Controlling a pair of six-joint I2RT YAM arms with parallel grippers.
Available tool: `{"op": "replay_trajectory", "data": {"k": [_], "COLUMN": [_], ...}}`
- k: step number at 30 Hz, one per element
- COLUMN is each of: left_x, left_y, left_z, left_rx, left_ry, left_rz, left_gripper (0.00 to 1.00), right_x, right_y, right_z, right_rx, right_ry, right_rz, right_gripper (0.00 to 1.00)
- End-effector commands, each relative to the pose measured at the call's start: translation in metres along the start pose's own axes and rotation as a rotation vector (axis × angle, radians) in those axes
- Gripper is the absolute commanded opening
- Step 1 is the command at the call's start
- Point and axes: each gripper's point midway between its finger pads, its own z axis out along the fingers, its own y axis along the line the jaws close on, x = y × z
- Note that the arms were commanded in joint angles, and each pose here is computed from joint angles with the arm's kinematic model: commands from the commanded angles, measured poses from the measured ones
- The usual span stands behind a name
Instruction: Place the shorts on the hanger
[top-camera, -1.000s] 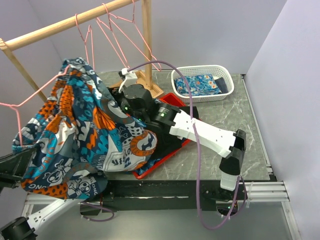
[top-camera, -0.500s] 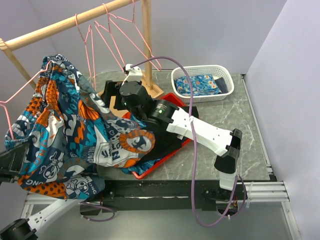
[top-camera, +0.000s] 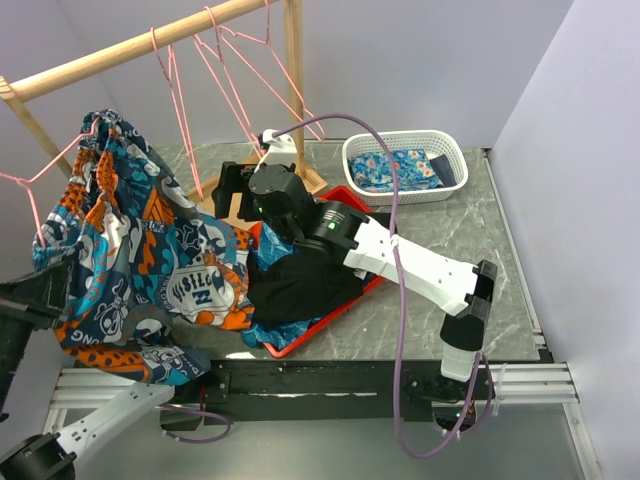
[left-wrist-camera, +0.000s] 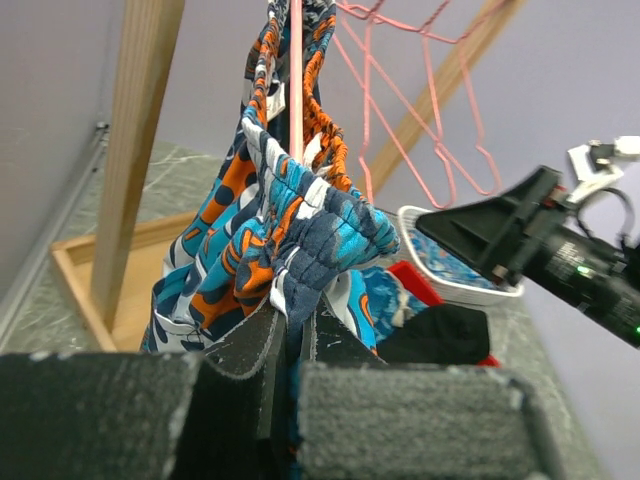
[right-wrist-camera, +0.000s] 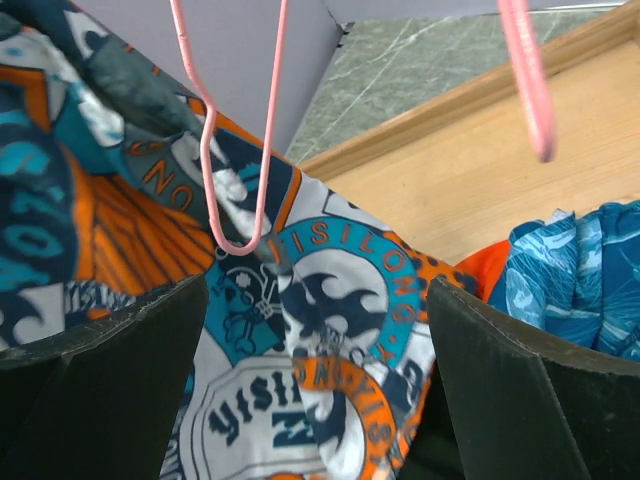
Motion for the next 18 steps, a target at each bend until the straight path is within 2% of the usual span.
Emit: {"op": "replay_trajectory", "data": {"k": [1,12,18], "left_x": [-0.008,-0.027,-0.023], "left_y": [-0.009,-0.023,-0.029], "left_z": [0.025,0.069,0.096], "left_rx": [-0.078,-0.24,-0.315], "left_ry": [-0.03,-0.055,-0.028], "left_rz": [0.027,0.141,0.25], "left_gripper": [0.01,0.01,0.01], "right_x": [-0.041,-0.055,-0.058], "right_y": [0.007,0.008,0.0], "right_z": [-0.029,-0.053,-0.064], "right_rx": [-0.052,-0.095,-0.092], "right_ry": [-0.079,-0.081,-0.094], "right_rz": [0.054,0.061,0.054], "right_gripper": [0.97,0.97,0.97]}}
